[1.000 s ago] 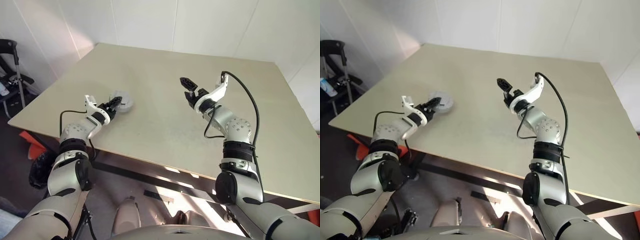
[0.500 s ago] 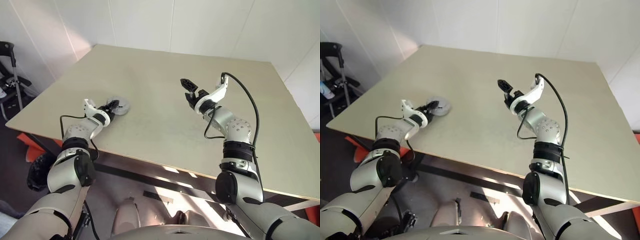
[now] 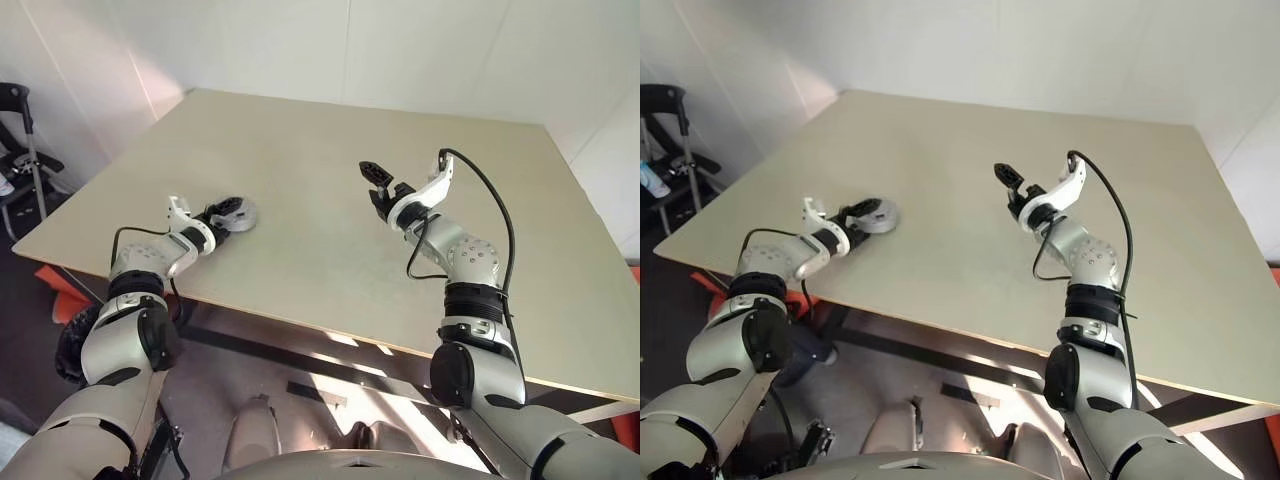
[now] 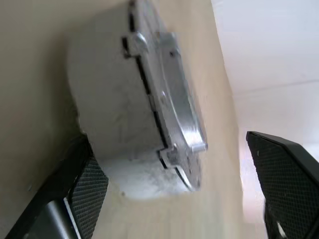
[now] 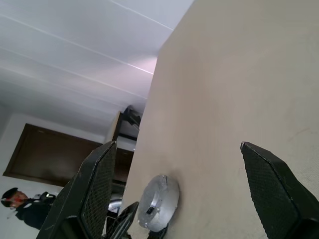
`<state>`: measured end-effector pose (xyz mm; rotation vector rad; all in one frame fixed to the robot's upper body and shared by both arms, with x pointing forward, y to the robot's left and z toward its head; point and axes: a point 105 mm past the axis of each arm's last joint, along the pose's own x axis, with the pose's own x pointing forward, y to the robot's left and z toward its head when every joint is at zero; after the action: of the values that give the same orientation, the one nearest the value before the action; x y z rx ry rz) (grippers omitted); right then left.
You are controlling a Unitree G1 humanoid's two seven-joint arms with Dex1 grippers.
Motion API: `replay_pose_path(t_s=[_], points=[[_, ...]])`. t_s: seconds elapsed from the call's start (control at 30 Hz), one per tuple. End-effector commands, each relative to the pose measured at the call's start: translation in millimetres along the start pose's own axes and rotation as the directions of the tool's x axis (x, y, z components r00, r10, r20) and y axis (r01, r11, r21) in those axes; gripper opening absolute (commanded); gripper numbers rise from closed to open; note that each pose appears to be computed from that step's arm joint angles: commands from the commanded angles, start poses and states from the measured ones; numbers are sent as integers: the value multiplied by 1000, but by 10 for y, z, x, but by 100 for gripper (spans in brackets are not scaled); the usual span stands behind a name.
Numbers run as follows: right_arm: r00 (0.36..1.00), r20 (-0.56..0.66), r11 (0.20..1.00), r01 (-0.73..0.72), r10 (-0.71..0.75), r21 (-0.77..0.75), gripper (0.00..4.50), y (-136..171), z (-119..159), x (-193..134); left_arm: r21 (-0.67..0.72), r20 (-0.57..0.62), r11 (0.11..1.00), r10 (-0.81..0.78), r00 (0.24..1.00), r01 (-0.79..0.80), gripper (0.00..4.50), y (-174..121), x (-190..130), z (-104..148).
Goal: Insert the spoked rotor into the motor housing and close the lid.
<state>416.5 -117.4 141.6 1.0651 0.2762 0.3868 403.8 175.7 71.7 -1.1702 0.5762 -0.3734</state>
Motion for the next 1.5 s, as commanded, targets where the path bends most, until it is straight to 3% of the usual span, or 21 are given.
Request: replay_pose_path(t_s=[0.03, 0.4, 0.57, 0.73, 0.83, 0.93, 1.0, 1.07, 1.2, 1.5], points=[[998, 20, 998, -54, 54, -12, 450, 164, 69, 34, -17, -118, 996, -90, 989, 89, 447, -170, -29, -167], [999, 16, 999, -48, 49, -9, 450, 158, 60, 39, 32, -200, 992, -114, 973, 123, 447, -243, -71, -309], [999, 6, 997, -51, 52, -63, 450, 167, 45, 33, 148, -256, 958, -205, 945, 248, 447, -590, 15, -447], [991, -87, 962, -124, 106, -242, 450, 252, -120, -42, 318, -346, 881, -236, 908, 350, 447, -891, 91, -690], [981, -165, 892, -160, 97, -423, 450, 215, -233, -129, 566, -367, 746, -153, 917, 351, 447, -874, 105, -765], [979, -200, 794, -143, 27, -591, 450, 41, -229, -227, 844, -279, 439, -128, 952, 307, 447, -856, 151, -675], [975, -218, 698, -128, -41, -704, 450, -107, -216, -290, 926, -268, 238, -136, 954, 294, 447, -864, 125, -655], [972, -225, 639, -128, -72, -759, 450, -200, -183, -346, 935, -295, 161, -138, 946, 315, 447, -849, 74, -657], [971, -231, 593, -150, -64, -791, 450, -246, -112, -423, 930, -322, 136, -152, 934, 342, 447, -848, 19, -644], [978, -205, 557, -148, -41, -818, 450, -249, -78, -420, 902, -329, 219, -211, 921, 372, 447, -919, 10, -651]])
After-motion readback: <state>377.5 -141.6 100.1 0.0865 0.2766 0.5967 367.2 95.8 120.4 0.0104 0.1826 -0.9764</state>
